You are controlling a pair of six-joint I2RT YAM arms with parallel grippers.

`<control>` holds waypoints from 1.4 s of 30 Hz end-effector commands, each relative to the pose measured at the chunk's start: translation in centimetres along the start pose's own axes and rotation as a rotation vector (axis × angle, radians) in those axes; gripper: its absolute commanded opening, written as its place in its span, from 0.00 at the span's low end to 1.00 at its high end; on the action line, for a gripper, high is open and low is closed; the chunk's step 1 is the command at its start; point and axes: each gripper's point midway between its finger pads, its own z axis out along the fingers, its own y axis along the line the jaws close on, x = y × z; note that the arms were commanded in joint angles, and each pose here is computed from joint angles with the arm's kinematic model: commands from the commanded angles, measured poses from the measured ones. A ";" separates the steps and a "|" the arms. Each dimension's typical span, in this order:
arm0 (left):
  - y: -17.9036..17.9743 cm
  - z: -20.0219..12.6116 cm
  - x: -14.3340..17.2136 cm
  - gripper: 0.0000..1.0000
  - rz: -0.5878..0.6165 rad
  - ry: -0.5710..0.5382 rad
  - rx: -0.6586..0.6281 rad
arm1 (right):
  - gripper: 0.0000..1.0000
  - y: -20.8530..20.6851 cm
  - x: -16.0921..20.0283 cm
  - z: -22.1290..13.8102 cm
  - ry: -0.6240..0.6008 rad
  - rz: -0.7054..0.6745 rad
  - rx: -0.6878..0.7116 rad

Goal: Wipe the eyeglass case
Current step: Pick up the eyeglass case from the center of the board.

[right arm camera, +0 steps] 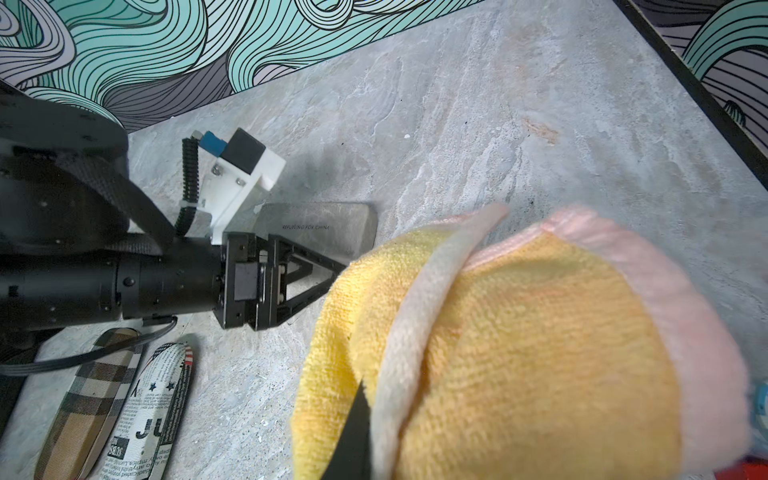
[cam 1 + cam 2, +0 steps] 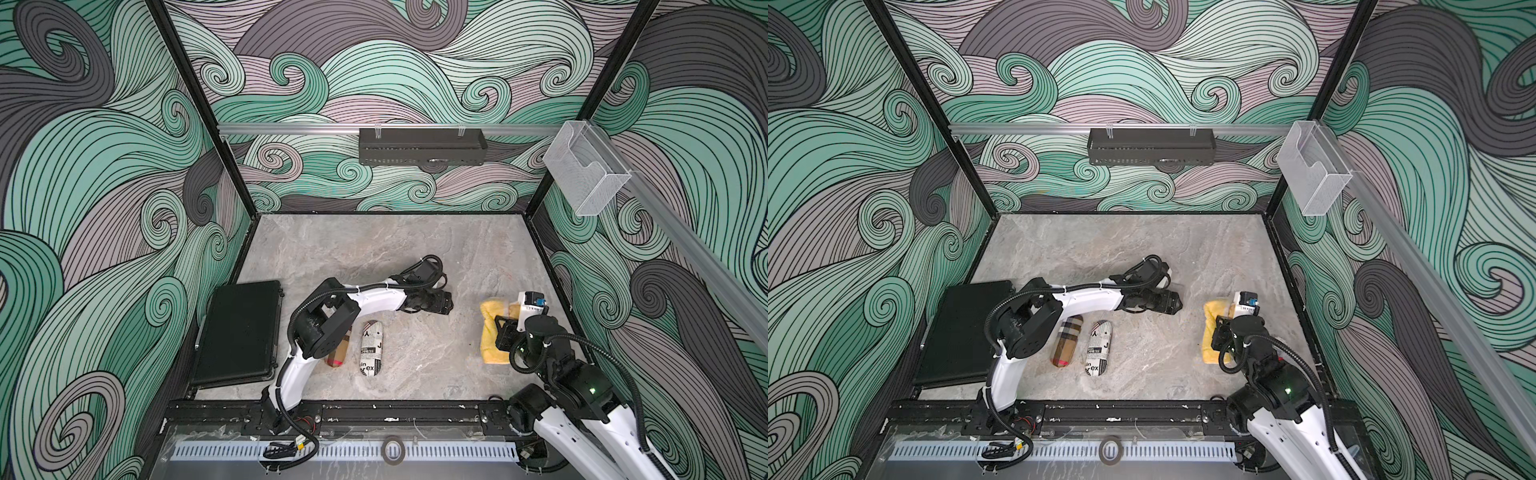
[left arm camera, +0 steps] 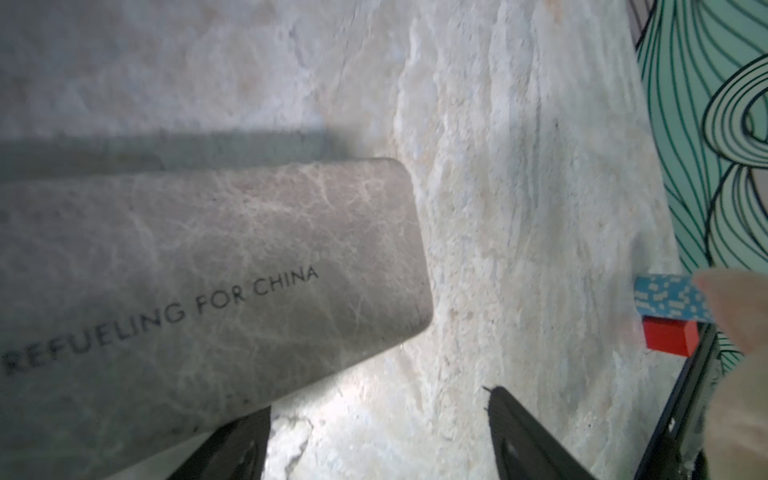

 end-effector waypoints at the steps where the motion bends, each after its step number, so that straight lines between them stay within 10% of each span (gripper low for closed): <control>1: 0.3 -0.9 -4.0 0.81 0.066 -0.055 0.015 | 0.00 -0.5 -0.3 -0.1 -0.010 0.009 0.032; 11: 3.1 -4.2 -7.8 0.87 0.342 -0.033 -0.093 | 0.00 0.5 -0.1 0.3 0.008 -0.012 -0.014; 42: 9.1 -0.8 -3.2 0.84 0.490 0.279 -0.037 | 0.00 2.0 0.7 1.1 0.055 -0.041 -0.086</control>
